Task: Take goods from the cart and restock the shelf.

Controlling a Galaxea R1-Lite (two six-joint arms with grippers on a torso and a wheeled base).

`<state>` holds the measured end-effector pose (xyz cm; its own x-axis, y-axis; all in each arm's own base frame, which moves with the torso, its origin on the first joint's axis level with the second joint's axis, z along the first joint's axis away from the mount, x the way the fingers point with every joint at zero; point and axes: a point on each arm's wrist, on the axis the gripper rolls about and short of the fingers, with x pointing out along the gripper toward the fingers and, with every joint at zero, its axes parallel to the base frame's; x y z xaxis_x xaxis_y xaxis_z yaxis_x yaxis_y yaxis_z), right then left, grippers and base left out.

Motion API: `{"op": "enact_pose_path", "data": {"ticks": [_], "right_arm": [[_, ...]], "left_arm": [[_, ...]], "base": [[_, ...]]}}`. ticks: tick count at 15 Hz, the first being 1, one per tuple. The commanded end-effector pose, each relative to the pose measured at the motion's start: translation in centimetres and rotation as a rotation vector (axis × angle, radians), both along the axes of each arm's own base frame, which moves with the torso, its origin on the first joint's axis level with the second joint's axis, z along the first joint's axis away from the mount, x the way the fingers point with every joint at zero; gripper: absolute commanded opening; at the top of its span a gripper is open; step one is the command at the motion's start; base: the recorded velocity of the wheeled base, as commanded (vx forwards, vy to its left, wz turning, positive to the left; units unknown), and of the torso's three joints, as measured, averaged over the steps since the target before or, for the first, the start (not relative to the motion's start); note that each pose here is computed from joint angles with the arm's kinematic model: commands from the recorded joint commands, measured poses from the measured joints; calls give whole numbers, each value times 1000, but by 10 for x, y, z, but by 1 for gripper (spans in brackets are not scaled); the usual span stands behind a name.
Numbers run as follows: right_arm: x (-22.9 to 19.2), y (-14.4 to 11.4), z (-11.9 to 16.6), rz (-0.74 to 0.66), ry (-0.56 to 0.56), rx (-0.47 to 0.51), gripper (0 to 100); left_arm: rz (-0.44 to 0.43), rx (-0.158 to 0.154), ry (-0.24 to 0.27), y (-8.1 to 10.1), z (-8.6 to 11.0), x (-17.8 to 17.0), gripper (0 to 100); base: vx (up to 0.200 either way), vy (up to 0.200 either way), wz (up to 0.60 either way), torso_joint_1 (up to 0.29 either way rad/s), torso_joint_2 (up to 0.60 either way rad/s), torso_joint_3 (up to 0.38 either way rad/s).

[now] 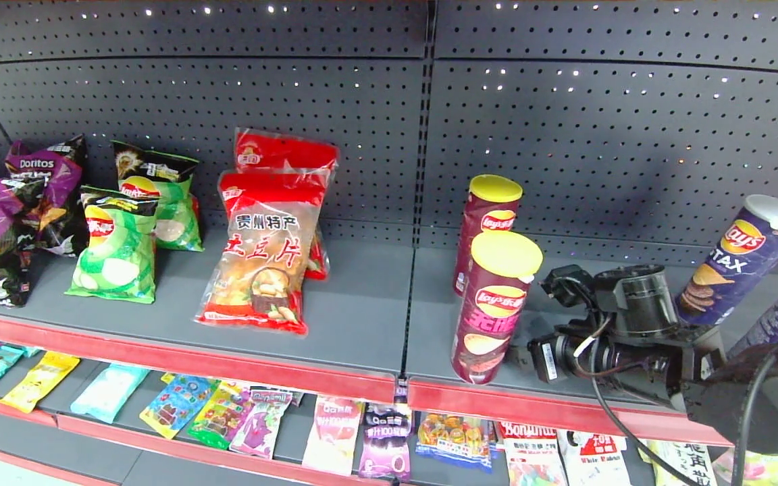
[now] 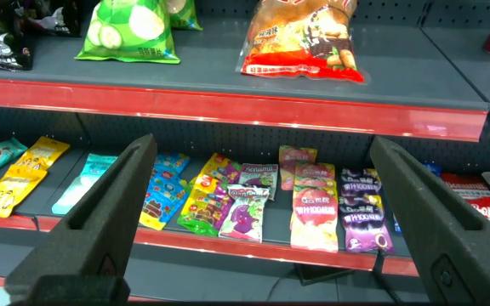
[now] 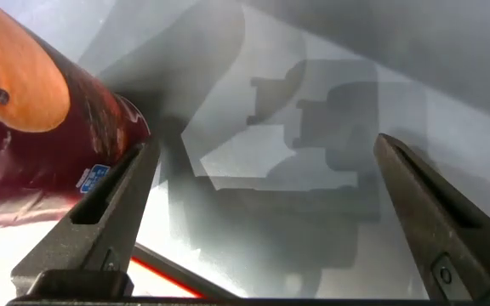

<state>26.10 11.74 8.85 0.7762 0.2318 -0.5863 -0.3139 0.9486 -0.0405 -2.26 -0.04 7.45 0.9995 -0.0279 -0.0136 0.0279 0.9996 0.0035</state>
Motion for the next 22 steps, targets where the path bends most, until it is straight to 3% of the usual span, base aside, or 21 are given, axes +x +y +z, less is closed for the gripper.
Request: {"op": "enact_pose_path", "data": {"ticks": [1,22], "right_arm": [[1,0,-1,0,3,-2,100],[-20,-4,13,-10,-36,3,100]], "left_arm": [[0,-1,2,0,0,0,100],[0,-1,2,0,0,0,100]], "base": [[0,0,0,0,0,0],[0,0,0,0,0,0]]}}
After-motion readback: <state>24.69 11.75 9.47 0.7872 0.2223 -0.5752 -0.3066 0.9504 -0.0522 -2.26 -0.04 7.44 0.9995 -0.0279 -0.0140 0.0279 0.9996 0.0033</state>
